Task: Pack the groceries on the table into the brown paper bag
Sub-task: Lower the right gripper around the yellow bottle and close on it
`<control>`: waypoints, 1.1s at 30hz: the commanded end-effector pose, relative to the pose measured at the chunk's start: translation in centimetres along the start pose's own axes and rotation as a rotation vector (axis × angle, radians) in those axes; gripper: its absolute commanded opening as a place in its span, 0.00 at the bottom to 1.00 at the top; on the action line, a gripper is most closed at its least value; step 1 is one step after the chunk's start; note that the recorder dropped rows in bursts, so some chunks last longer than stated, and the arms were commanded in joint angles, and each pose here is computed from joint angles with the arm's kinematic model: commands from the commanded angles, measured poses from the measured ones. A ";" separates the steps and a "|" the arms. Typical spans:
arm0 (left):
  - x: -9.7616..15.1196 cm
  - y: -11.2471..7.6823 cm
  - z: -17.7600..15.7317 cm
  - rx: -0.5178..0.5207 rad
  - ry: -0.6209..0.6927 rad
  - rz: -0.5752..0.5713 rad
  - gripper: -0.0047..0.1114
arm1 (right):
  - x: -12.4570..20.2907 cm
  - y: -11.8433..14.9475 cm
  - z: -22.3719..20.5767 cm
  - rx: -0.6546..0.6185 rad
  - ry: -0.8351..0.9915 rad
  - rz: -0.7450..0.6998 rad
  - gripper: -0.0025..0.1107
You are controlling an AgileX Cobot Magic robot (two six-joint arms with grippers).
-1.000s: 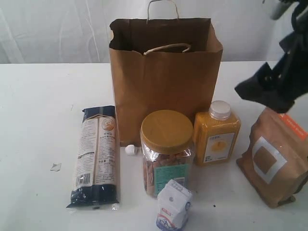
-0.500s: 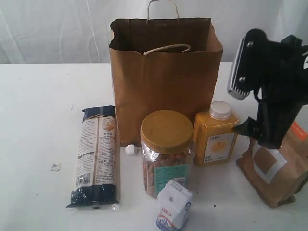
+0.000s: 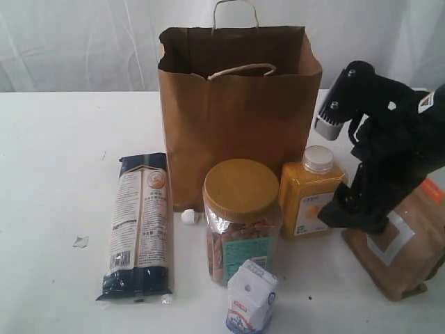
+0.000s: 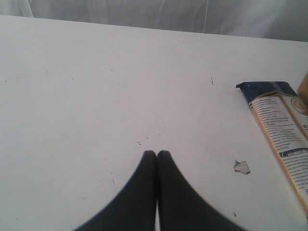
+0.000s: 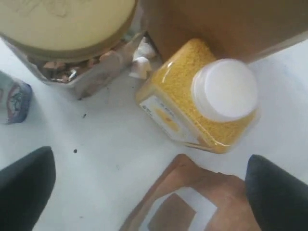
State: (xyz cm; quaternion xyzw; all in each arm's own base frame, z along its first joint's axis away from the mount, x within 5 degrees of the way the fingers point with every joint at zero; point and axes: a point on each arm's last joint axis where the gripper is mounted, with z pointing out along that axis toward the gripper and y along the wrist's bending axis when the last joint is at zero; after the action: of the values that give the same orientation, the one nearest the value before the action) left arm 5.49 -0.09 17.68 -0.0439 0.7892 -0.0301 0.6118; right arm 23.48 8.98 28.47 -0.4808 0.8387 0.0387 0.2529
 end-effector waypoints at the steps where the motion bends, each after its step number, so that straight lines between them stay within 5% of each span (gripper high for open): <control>1: 0.1 0.0 0.0 0.008 0.000 0.004 0.04 | 0.6 -4.2 0.1 -0.049 0.028 0.027 0.95; 4: 0.1 0.0 0.0 0.008 0.000 0.004 0.04 | -0.2 -7.2 2.1 -0.313 -0.031 0.090 0.95; 6: 0.1 0.0 0.0 0.008 0.000 0.004 0.04 | -0.1 -7.9 3.4 -0.360 0.010 0.028 0.95; 15: 0.1 0.0 0.0 0.008 0.000 0.004 0.04 | -1.4 -7.6 3.4 -0.411 -0.130 0.042 0.95; 20: 0.1 0.0 0.0 0.008 0.000 0.004 0.04 | -0.6 -7.8 3.8 -0.390 -0.066 -0.077 0.95; 33: 0.1 0.0 0.0 0.008 0.000 0.004 0.04 | -0.6 -7.8 3.8 -0.391 -0.065 -0.061 0.95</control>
State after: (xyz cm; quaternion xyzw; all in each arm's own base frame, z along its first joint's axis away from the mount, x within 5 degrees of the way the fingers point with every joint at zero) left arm 5.49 -0.09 17.68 -0.0439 0.7892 -0.0301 0.6118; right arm 31.55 6.52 26.64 -0.5452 0.7923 0.2064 0.1801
